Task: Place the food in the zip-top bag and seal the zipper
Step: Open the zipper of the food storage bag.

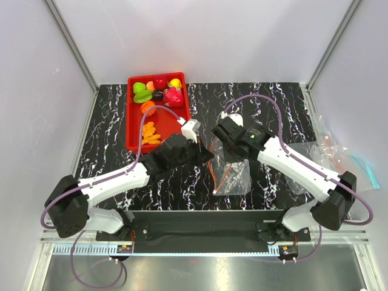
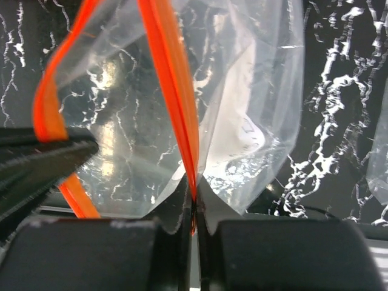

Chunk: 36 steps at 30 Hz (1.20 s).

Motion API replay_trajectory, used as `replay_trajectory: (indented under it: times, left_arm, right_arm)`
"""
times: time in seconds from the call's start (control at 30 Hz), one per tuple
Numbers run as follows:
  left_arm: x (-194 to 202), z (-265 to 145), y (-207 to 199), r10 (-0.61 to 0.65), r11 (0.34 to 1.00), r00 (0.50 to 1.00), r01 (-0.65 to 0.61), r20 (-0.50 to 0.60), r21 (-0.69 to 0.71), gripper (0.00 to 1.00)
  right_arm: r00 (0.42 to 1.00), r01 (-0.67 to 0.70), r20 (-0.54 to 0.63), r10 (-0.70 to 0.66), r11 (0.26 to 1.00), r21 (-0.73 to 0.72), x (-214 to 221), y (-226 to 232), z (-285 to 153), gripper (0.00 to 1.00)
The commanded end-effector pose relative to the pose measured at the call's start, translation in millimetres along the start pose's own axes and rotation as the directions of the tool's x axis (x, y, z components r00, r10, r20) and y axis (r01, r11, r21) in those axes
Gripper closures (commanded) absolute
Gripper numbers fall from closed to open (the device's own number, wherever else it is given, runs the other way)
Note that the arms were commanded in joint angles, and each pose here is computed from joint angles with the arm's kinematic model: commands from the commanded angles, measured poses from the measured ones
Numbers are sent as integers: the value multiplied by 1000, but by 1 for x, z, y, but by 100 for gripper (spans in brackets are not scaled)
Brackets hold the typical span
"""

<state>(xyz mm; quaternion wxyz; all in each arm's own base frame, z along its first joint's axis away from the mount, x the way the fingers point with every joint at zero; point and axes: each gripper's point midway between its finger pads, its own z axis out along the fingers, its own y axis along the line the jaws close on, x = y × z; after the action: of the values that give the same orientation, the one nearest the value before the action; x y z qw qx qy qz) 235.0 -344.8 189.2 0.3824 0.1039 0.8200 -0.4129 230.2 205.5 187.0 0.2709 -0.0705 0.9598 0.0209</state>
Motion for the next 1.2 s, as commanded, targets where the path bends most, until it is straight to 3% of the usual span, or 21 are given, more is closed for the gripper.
replay_trajectory:
  times: [0.0, 0.17, 0.47, 0.73, 1.0, 1.1, 1.17]
  left_arm:
    - [-26, -1, -3, 19, 1000, 997, -19, 79, -4, 100]
    - [-26, 6, -11, 9, 999, 999, -11, 46, 41, 100]
    - [3, 35, -56, -73, 971, 995, 85, -64, 225, 100]
    - [38, 28, 14, -41, 998, 994, 46, -103, 39, 100]
    - [62, 18, 73, -24, 991, 991, 6, -133, -136, 100]
    - [56, 20, 78, -20, 989, 992, 1, -122, -149, 100]
    - [54, 20, 81, -10, 986, 992, -11, -123, -169, 100]
  right_arm:
    - [998, -23, 64, 20, 999, 36, -5, -16, -18, 94]
    - [998, -19, 56, 4, 964, 264, -5, -61, -38, 100]
    - [996, -16, 88, -4, 973, 229, -29, -51, -54, 99]
    - [999, 43, 3, -44, 992, 120, -8, -12, 7, 100]
    - [999, 47, -29, -42, 971, 233, 6, -32, 15, 100]
    - [1000, 30, -10, -29, 978, 206, 2, -29, 9, 96]
    - [1000, 17, 12, -19, 985, 173, -1, -27, 3, 86]
